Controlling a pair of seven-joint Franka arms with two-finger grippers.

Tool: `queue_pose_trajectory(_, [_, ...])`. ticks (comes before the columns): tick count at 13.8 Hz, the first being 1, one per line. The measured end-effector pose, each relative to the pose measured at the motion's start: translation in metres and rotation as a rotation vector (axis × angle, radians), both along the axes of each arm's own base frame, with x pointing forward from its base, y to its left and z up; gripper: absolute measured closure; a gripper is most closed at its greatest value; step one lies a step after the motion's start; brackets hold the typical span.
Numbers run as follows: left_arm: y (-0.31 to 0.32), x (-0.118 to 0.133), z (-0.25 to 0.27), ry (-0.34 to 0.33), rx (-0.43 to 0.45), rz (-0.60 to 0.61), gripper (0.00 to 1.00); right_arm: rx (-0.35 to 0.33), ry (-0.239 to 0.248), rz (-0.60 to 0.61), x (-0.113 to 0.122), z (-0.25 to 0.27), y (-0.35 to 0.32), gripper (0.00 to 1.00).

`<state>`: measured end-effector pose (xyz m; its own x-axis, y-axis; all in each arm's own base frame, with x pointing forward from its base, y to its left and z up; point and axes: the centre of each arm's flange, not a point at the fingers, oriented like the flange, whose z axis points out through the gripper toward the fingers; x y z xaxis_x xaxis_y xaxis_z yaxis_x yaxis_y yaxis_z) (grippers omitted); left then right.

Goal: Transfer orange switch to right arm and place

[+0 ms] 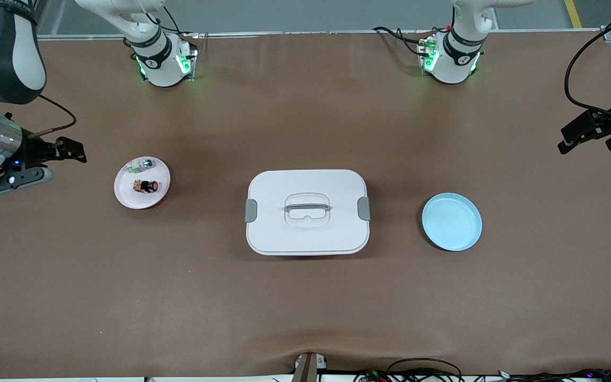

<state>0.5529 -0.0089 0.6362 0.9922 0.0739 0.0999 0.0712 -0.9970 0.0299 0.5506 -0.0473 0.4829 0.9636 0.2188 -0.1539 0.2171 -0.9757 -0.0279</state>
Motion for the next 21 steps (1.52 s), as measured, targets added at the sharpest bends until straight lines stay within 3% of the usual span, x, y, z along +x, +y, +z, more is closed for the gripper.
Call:
queue_pose_trajectory(5, [-0.002, -0.003, 0.003, 0.018, 0.000, -0.004, 0.00, -0.033, -0.045, -0.208, 0.010, 0.058, 0.001, 0.00])
queue_pose_trajectory(10, [-0.002, -0.004, -0.001, 0.042, 0.001, -0.005, 0.00, -0.033, -0.143, -0.242, 0.019, 0.114, -0.007, 0.00])
queue_pose_trajectory(16, [-0.002, -0.004, -0.002, 0.045, 0.001, -0.006, 0.00, -0.034, -0.139, -0.243, 0.020, 0.117, -0.008, 0.00])
queue_pose_trajectory(21, [-0.002, -0.004, -0.002, 0.051, 0.001, -0.006, 0.00, -0.032, -0.201, -0.243, 0.028, 0.122, -0.008, 0.00])
